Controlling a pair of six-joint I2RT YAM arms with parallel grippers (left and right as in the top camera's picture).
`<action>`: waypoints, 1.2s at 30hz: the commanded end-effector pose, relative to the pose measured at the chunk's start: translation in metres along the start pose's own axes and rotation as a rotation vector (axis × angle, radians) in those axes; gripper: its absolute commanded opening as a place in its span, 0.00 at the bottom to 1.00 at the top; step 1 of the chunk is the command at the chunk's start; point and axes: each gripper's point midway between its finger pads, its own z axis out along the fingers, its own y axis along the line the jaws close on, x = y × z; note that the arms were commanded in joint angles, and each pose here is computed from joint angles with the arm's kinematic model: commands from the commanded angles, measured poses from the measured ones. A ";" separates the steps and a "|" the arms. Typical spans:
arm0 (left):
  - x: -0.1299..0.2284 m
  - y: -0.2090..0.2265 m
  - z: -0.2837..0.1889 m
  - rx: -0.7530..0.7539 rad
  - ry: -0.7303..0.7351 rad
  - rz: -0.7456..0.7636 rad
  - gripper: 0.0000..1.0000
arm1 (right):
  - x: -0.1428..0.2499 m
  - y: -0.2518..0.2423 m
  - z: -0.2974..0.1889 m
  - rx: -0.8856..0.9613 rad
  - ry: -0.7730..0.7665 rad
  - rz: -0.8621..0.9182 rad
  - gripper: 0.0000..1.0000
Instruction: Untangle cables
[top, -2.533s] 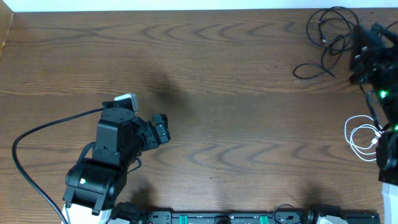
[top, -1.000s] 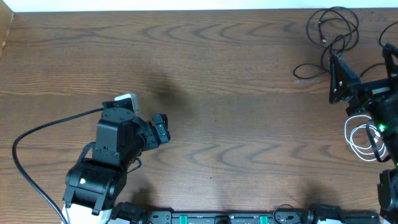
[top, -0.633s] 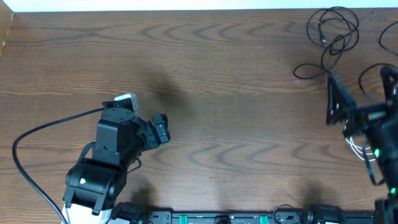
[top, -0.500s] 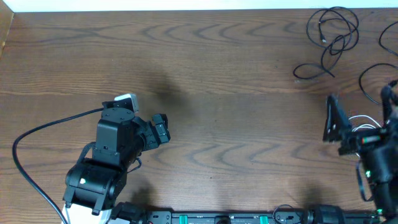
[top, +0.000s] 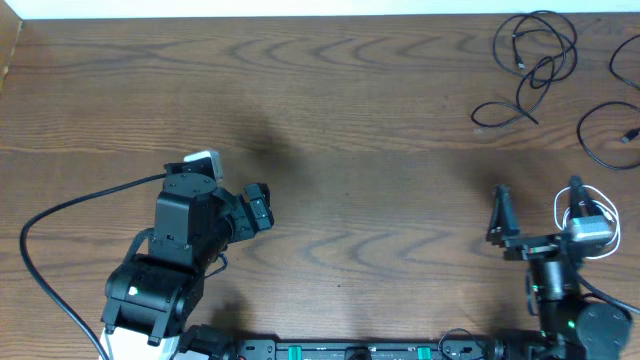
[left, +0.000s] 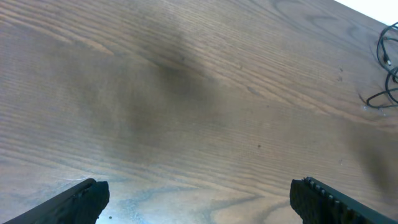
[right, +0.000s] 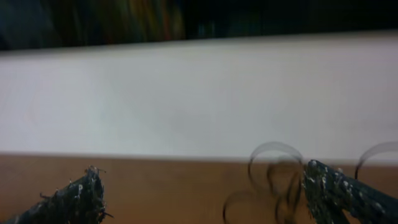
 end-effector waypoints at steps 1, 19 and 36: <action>-0.003 0.002 -0.001 -0.012 -0.011 0.006 0.98 | 0.028 -0.001 -0.002 0.003 0.023 0.001 0.99; -0.003 0.002 -0.001 -0.012 -0.011 0.006 0.98 | 0.104 -0.014 -0.006 0.077 0.212 0.028 0.99; -0.003 0.002 -0.001 -0.012 -0.011 0.006 0.98 | 0.119 -0.020 -0.006 0.099 0.227 -0.006 0.99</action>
